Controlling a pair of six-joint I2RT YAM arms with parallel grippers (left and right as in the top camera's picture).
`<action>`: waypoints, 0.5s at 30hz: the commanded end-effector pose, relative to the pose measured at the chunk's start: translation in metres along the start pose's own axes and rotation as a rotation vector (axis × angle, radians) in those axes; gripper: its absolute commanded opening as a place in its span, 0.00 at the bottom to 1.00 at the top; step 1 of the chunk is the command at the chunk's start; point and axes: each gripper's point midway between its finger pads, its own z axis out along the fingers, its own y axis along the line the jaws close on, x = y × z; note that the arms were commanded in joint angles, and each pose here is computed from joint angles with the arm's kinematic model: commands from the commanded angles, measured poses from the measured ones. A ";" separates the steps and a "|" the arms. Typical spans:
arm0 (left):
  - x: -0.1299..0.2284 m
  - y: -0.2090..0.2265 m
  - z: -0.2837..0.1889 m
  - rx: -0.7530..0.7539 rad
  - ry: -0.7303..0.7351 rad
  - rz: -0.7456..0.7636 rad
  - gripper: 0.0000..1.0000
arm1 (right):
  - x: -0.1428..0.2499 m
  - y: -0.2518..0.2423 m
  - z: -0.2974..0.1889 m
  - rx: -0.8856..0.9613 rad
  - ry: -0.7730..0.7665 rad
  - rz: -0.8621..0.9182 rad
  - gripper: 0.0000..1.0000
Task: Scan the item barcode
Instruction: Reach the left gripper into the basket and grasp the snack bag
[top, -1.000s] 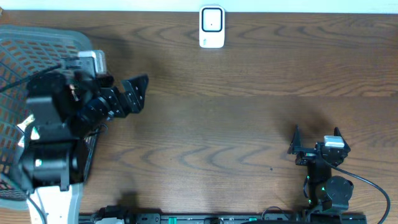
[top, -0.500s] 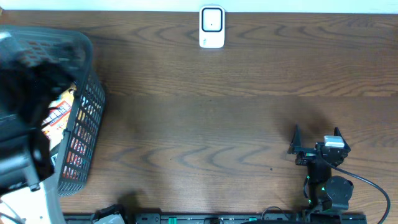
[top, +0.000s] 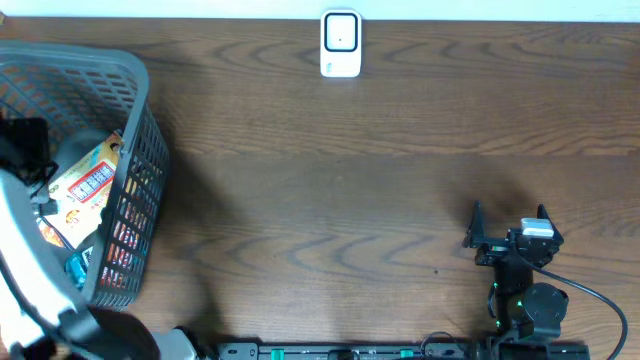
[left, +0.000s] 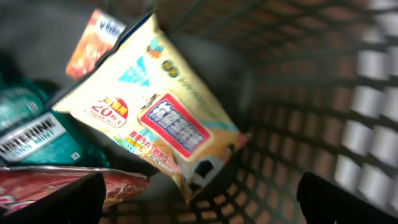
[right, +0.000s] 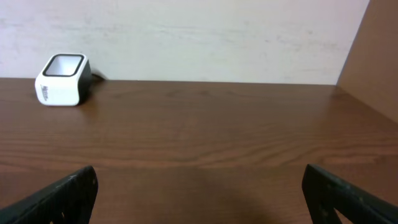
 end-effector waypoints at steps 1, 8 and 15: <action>0.004 0.011 0.040 -0.112 0.038 -0.185 0.98 | 0.000 0.000 0.000 -0.003 -0.001 -0.008 0.99; 0.016 0.030 0.093 -0.261 0.097 -0.246 0.98 | 0.000 0.000 0.000 -0.003 -0.001 -0.008 0.99; 0.030 0.048 0.131 -0.373 0.141 -0.249 0.98 | 0.000 0.000 0.000 -0.003 -0.001 -0.008 0.99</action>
